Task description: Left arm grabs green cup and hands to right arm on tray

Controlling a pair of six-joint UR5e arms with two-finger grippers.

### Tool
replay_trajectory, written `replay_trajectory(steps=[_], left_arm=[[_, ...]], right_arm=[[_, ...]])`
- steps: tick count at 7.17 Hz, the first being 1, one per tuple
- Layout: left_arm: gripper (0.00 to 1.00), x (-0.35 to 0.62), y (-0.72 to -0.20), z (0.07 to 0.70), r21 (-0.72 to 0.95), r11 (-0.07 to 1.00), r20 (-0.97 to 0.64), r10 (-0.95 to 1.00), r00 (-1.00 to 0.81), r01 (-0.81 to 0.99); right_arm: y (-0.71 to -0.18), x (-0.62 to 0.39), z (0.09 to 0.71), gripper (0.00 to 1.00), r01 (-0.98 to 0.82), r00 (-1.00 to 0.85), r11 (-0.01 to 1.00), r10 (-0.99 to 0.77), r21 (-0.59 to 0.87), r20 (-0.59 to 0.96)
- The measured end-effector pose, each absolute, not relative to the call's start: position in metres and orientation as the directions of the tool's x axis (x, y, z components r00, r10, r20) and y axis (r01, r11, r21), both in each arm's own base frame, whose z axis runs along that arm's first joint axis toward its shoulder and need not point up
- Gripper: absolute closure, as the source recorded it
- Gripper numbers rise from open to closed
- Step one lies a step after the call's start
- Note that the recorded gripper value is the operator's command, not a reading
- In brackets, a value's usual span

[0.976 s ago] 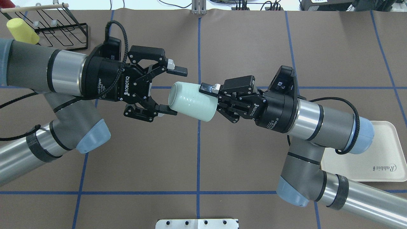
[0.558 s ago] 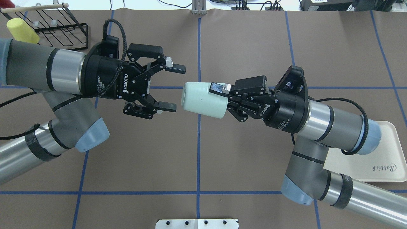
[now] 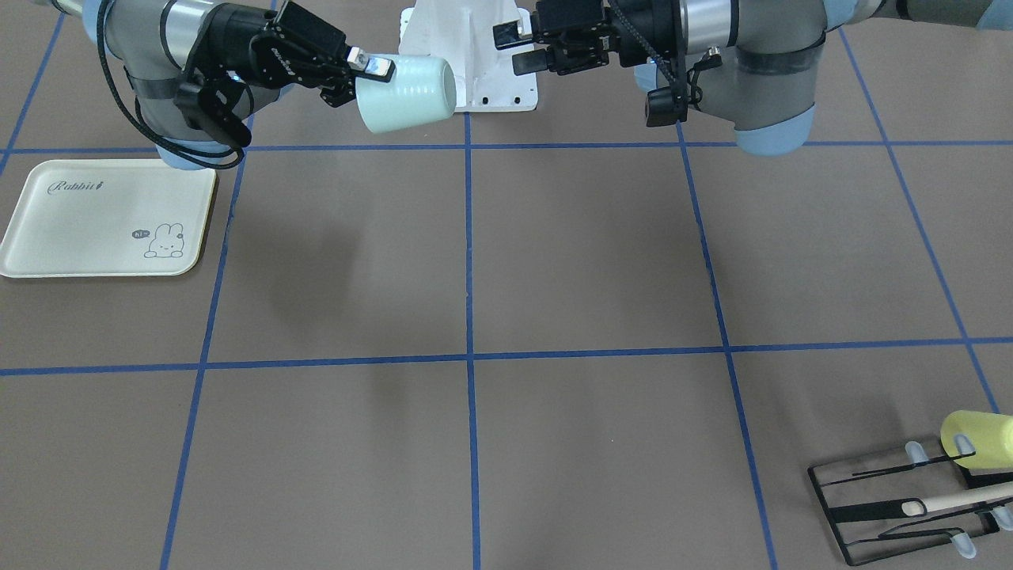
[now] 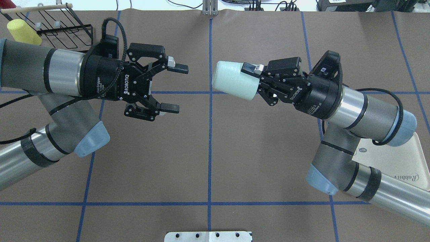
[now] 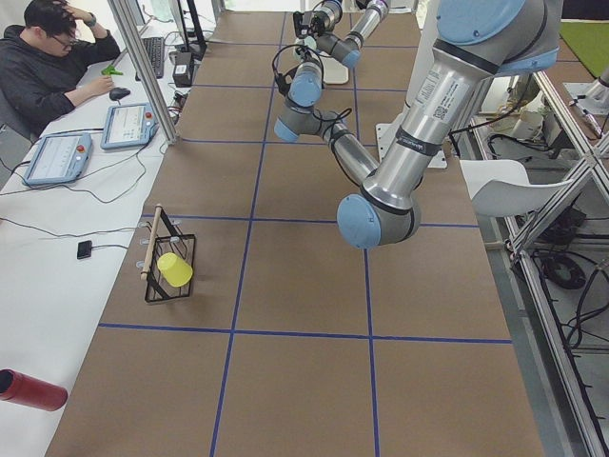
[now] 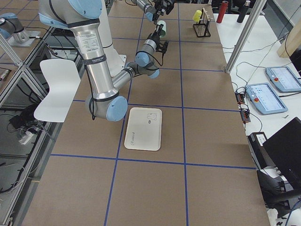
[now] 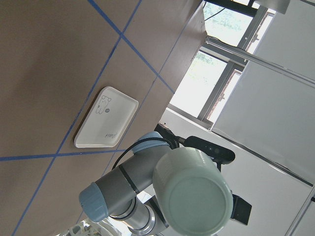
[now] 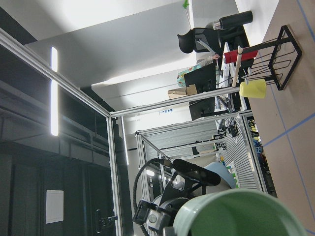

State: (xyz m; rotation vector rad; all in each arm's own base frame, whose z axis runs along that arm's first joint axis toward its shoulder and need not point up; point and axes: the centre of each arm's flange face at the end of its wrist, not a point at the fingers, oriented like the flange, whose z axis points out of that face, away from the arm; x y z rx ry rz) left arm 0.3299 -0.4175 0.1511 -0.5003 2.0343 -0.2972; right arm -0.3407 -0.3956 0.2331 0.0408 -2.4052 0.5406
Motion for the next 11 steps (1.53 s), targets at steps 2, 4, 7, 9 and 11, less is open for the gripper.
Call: replay_trajectory(steps=[2, 4, 7, 9, 11], left_arm=[[0.0, 0.306, -0.439, 0.168, -0.382, 0.915, -0.803, -0.399, -0.443, -0.132], [0.0, 0.295, -0.451, 0.215, -0.256, 0.966, -0.898, -0.229, -0.375, 0.023], [0.0, 0.237, -0.494, 0.248, -0.097, 0.984, -0.985, -0.074, -0.153, 0.15], [0.0, 0.192, -0.513, 0.283, 0.001, 0.974, -0.999, 0.01, -0.04, 0.227], [0.0, 0.144, -0.527, 0.327, 0.134, 0.944, -0.989, 0.108, 0.103, 0.302]], right_arm=[[-0.443, -0.328, 0.251, 1.0, -0.26, -0.667, 0.892, 0.112, -0.371, 0.736], [-0.484, -0.31, 0.259, 1.0, -0.342, -0.457, 0.893, 0.113, -0.292, 0.882], [-0.529, -0.285, 0.277, 1.0, -0.374, -0.108, 0.918, 0.101, -0.135, 0.989], [-0.558, -0.24, 0.296, 1.0, -0.345, 0.08, 0.937, 0.081, -0.049, 0.993], [-0.577, -0.201, 0.322, 1.0, -0.347, 0.222, 0.937, 0.036, 0.044, 0.974]])
